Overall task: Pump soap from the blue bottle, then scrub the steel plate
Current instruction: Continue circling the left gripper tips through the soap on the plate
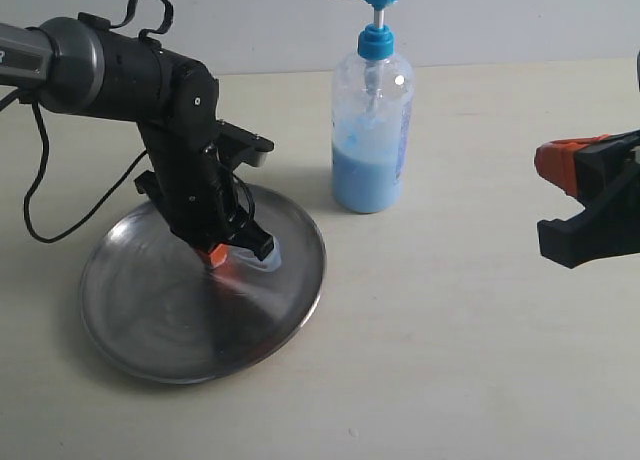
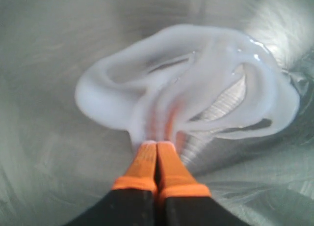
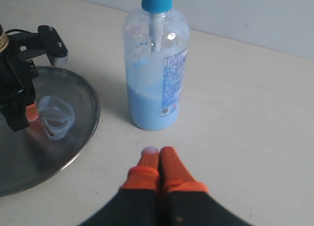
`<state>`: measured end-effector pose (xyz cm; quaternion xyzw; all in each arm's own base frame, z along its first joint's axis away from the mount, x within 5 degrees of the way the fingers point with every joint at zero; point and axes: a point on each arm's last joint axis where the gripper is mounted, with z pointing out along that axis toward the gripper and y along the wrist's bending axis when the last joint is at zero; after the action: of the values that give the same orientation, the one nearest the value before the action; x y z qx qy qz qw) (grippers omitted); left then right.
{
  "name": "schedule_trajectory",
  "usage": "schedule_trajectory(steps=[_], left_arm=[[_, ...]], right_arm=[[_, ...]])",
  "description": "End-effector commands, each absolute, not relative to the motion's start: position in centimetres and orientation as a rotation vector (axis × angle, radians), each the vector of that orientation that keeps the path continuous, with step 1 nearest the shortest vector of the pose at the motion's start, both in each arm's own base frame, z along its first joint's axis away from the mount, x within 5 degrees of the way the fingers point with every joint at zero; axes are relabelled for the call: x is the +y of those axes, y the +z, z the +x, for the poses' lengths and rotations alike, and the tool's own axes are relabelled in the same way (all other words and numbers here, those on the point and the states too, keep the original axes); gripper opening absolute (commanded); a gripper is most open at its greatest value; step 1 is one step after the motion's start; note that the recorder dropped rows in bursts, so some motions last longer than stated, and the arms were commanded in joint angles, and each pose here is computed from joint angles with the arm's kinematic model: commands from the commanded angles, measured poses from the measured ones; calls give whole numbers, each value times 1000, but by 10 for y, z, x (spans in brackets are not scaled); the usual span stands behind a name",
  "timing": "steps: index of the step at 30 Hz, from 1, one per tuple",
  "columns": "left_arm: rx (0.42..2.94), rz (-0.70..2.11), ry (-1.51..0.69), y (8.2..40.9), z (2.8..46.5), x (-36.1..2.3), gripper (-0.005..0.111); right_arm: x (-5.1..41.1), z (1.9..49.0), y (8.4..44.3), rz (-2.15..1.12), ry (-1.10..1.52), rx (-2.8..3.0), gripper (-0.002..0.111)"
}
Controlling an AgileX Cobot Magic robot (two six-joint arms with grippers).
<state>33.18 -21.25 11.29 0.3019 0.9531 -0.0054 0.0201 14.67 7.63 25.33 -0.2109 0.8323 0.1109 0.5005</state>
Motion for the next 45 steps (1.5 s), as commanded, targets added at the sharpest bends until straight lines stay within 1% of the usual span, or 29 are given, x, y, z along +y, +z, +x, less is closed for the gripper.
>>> schedule_trajectory(steps=[1, 4, 12, 16, 18, 24, 28, 30, 33, 37, 41, 42, 45], left_arm=[[2988, 891, -61, 115, 328, -214, 0], [3017, 853, -132, 116, 326, -217, 0], [3055, 840, -233, 116, 321, -222, 0], [3059, 836, -375, 118, 317, -229, 0], [3061, 827, -404, 118, 316, -231, 0], [2975, 844, -423, 119, 318, -241, 0], [2888, 764, -425, 118, 326, -246, 0], [2882, 700, -394, 113, 330, -245, 0], [2879, 681, -295, 107, 335, -240, 0], [2873, 663, -165, 108, 339, -230, 0], [2906, 714, -12, 112, 341, -214, 0], [2921, 742, 62, 112, 341, -208, 0], [2942, 746, 106, 112, 339, -205, 0]], right_arm=[[76, 146, 255, -507, 276, 1993, 0], [76, 146, 255, -507, 276, 1993, 0], [76, 146, 255, -507, 276, 1993, 0], [76, 146, 255, -508, 274, 1997, 0], [76, 146, 254, -508, 273, 2001, 0], [76, 146, 255, -507, 275, 1995, 0], [76, 146, 255, -507, 275, 1995, 0], [76, 146, 255, -507, 277, 1991, 0], [77, 146, 255, -506, 278, 1988, 0], [77, 146, 256, -506, 279, 1985, 0], [77, 146, 256, -496, 287, 1985, 0], [77, 146, 256, -488, 295, 1985, 0], [77, 146, 256, -488, 295, 1985, 0]])
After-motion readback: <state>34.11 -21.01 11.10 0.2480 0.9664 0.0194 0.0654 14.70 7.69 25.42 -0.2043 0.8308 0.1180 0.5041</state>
